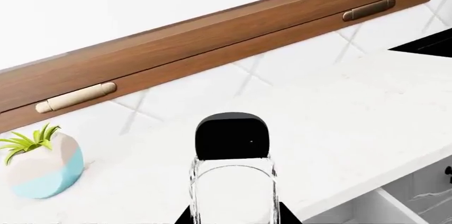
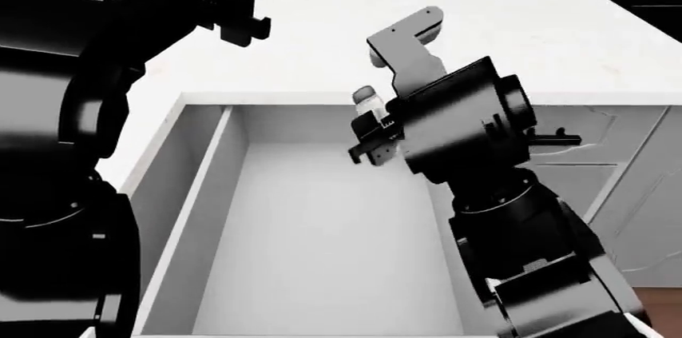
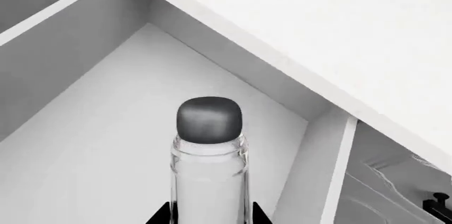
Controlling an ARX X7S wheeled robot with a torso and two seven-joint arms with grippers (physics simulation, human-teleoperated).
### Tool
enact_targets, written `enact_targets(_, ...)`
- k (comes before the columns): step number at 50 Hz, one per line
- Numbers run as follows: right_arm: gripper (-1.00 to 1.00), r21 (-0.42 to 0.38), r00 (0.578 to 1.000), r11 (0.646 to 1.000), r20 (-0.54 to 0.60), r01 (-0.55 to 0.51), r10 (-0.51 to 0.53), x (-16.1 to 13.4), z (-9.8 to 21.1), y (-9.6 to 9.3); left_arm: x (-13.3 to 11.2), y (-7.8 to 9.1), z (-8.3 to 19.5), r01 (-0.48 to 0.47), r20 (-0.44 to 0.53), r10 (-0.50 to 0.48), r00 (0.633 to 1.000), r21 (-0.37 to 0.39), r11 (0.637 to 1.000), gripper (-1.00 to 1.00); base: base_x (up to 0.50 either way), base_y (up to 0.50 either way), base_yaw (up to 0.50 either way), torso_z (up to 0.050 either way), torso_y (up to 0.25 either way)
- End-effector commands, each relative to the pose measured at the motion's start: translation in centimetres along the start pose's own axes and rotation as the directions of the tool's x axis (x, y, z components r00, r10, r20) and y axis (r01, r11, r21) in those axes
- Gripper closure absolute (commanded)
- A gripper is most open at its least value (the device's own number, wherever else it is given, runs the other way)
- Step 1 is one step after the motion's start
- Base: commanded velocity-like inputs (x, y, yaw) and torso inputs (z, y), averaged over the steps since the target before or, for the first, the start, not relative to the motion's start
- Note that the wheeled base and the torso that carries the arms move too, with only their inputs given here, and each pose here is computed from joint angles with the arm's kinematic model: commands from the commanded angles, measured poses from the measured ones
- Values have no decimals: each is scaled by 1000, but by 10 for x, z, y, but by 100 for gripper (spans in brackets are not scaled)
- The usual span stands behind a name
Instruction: Pick and place the shaker into the drawer. Then close the cabinet.
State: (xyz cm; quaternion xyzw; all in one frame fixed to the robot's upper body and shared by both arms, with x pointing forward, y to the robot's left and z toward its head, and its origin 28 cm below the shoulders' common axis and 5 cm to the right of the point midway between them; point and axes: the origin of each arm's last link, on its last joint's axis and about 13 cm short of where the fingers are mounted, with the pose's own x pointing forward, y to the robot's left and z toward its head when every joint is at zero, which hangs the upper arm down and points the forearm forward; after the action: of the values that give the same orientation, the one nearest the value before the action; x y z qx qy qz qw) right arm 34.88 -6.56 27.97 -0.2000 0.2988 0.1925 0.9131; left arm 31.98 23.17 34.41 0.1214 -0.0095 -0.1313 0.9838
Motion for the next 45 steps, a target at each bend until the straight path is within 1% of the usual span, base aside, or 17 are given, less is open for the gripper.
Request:
enact_targets(1,100,-26,987,996,-135,-89,85,25,-12,16,1,1,-3,-8,-2,8,1000,-12,1000,100,0,0,0,0,0)
enact_targets(9,100,-25,970,990,-206,-136,128,46,-26,20,1,0,-3,-10,-3,10,1000,-12,1000,100,0,0,0,1,1)
enact_targets(15,100,-36,945,983,-284,-178,161,71,-48,26,3,1,-4,-12,-5,12,1000,-13,1000,100,0,0,0,0,0)
enact_targets(23,100,-44,909,970,-362,-238,206,92,-76,36,8,4,-10,-18,-14,17,1000,-21,1000,100,0,0,0,0,0)
enact_targets(35,100,-17,870,957,-422,-288,255,116,-107,46,11,6,-14,-24,-23,23,999,-25,999,100,0,0,0,0,0)
enact_targets(45,100,-3,861,958,-441,-285,255,122,-117,47,12,7,-15,-27,-28,27,999,-25,999,100,0,0,0,0,0)
